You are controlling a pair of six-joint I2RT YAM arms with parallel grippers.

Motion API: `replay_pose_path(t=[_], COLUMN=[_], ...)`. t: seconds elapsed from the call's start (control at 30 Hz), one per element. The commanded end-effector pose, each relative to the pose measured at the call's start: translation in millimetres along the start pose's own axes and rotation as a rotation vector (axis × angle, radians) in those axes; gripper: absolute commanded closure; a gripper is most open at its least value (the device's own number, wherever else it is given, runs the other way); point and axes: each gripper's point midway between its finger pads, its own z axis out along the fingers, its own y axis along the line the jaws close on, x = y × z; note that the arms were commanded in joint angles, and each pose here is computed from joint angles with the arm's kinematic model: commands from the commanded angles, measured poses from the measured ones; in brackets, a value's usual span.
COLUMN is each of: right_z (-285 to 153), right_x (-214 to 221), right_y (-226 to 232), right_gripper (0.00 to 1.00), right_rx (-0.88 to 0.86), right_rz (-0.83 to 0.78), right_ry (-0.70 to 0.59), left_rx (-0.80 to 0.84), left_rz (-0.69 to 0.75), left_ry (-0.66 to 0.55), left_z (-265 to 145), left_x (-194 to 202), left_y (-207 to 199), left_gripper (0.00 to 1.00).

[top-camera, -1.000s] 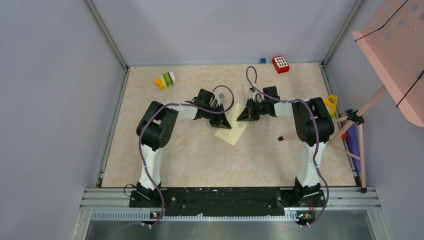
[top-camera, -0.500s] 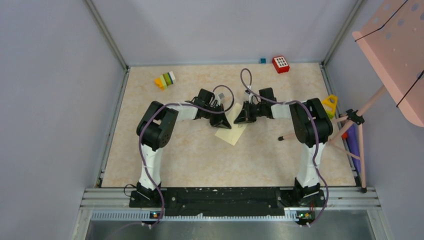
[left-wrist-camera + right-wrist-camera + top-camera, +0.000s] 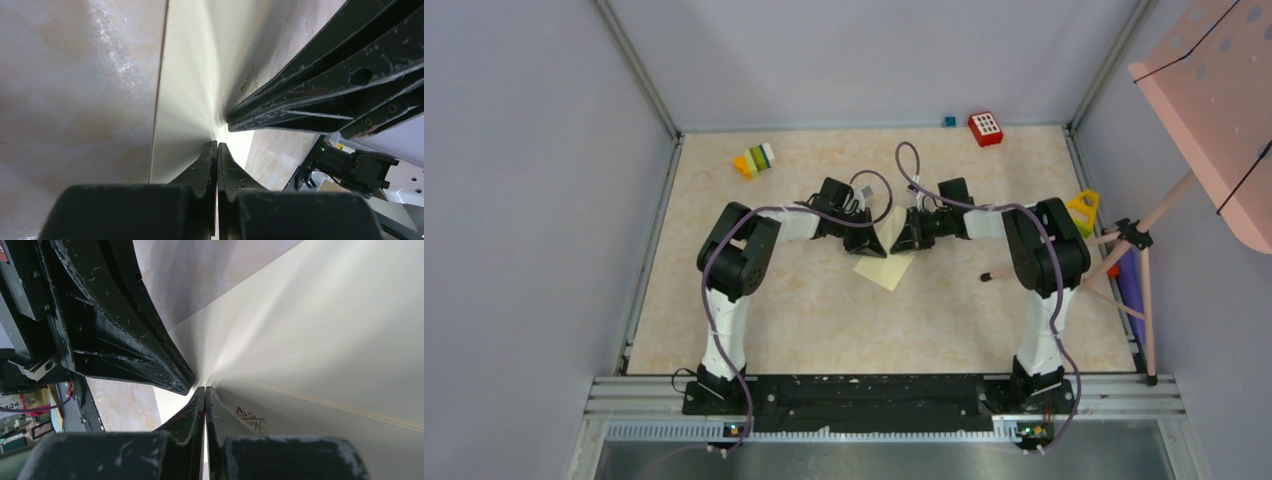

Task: Place the letter into the envelope and seal it
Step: Seal the envelope flap on the envelope.

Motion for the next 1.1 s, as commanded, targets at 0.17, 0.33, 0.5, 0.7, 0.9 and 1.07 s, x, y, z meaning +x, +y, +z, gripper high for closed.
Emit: replay_pose_path(t=[0.17, 0.33, 0.5, 0.7, 0.9, 1.07], right_z=[3, -2, -4, -1, -2, -4], right_x=[25, 29, 36, 45, 49, 59], right_y=[17, 23, 29, 26, 30, 28], right_gripper=[1.00, 1.00, 1.00, 1.00, 1.00, 1.00], right_rx=[-0.016, -0.034, -0.054, -0.041, -0.054, -0.033], right_rz=[-0.042, -0.062, -0.077, -0.085, -0.113, -0.124], right_ry=[0.085, 0.097, 0.121, 0.151, 0.166, 0.207], left_rx=[-0.340, -0.341, -0.341, -0.342, -0.342, -0.342], left_rz=[-0.029, -0.029, -0.028, -0.028, -0.026, -0.026], left_ry=[0.016, 0.017, 0.016, 0.015, 0.016, 0.016], left_z=[11, 11, 11, 11, 12, 11], left_x=[27, 27, 27, 27, 27, 27], left_y=[92, 92, 92, 92, 92, 92], left_gripper=[1.00, 1.00, 1.00, 1.00, 1.00, 1.00])
